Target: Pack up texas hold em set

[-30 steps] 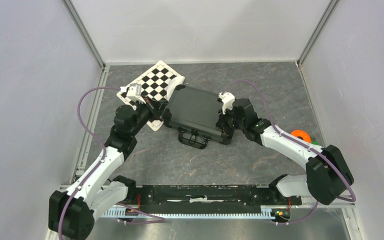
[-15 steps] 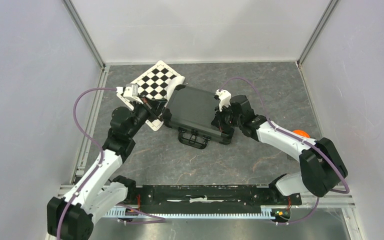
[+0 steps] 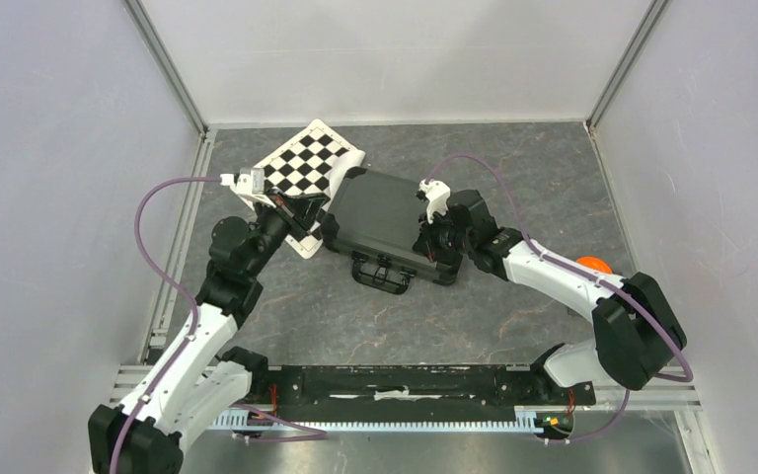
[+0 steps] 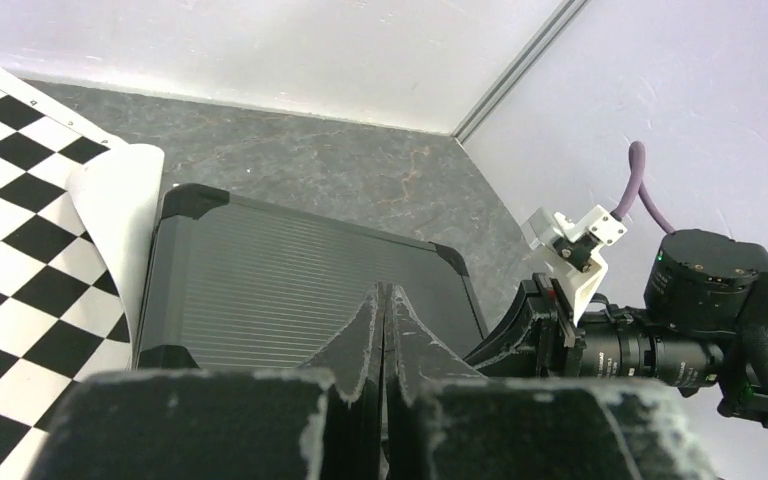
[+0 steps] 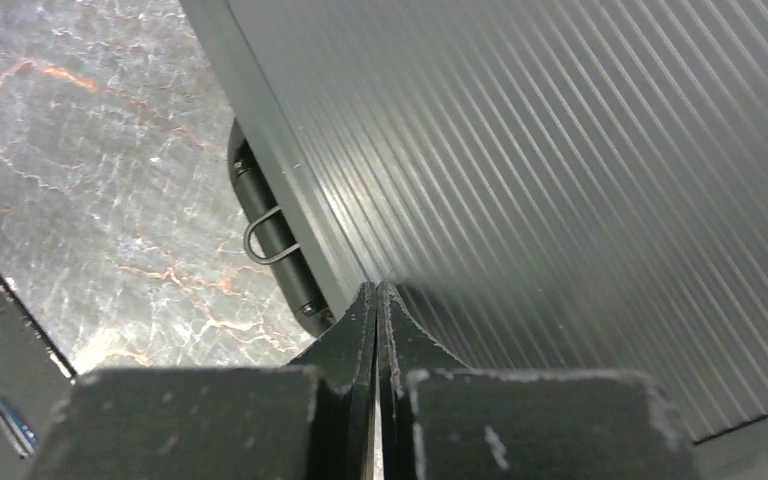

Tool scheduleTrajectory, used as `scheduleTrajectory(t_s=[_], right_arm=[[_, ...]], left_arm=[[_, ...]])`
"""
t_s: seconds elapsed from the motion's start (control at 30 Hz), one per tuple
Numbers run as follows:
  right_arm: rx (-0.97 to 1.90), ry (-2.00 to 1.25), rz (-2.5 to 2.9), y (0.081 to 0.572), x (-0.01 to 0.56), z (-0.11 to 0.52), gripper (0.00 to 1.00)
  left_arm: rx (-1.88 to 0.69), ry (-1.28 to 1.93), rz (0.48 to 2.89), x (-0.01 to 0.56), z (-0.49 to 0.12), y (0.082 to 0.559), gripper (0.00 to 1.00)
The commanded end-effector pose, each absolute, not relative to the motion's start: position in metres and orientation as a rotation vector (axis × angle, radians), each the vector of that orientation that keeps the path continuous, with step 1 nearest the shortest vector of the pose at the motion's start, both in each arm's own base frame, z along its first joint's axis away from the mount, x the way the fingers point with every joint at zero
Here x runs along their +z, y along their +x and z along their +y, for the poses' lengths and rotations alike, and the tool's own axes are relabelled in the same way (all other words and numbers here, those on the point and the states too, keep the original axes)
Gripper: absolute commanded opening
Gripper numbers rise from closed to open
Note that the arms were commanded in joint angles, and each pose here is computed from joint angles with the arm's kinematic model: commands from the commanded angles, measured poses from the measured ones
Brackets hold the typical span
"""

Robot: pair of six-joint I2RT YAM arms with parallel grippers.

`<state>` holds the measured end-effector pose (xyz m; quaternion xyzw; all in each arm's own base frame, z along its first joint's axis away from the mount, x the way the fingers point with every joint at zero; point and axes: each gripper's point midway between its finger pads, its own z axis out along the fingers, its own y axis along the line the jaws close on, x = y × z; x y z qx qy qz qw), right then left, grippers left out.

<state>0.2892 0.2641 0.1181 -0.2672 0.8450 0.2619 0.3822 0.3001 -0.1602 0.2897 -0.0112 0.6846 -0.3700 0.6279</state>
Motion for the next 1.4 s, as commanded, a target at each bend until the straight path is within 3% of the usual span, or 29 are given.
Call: scheduleTrajectory(t_s=[0.0, 0.33, 0.63, 0.83, 1.03, 1.37], right_arm=[[0.682, -0.667, 2.198, 0.283, 0.118, 0.265, 0.0], [0.16, -0.61, 2.246, 0.303, 0.109, 0.212, 0.0], [0.658, -0.725, 2.192, 0.277, 0.116, 0.28, 0.0], [0.495, -0.814, 2.135, 0.281, 0.123, 0.273, 0.03], [0.304, -0.965, 2.146, 0.281, 0.103, 0.267, 0.23], [0.431, -1.122, 2.094, 0.271, 0.106, 0.29, 0.58]], left_arm=[[-0.819, -0.019, 1.566, 0.29, -0.16, 0.31, 0.02], [-0.828, -0.009, 1.502, 0.31, -0.156, 0.299, 0.02], [-0.839, 0.003, 1.423, 0.334, -0.151, 0.284, 0.02], [-0.829, -0.009, 1.5, 0.311, -0.156, 0.299, 0.02], [-0.821, -0.017, 1.556, 0.293, -0.159, 0.309, 0.02], [-0.832, -0.005, 1.478, 0.318, -0.154, 0.295, 0.02]])
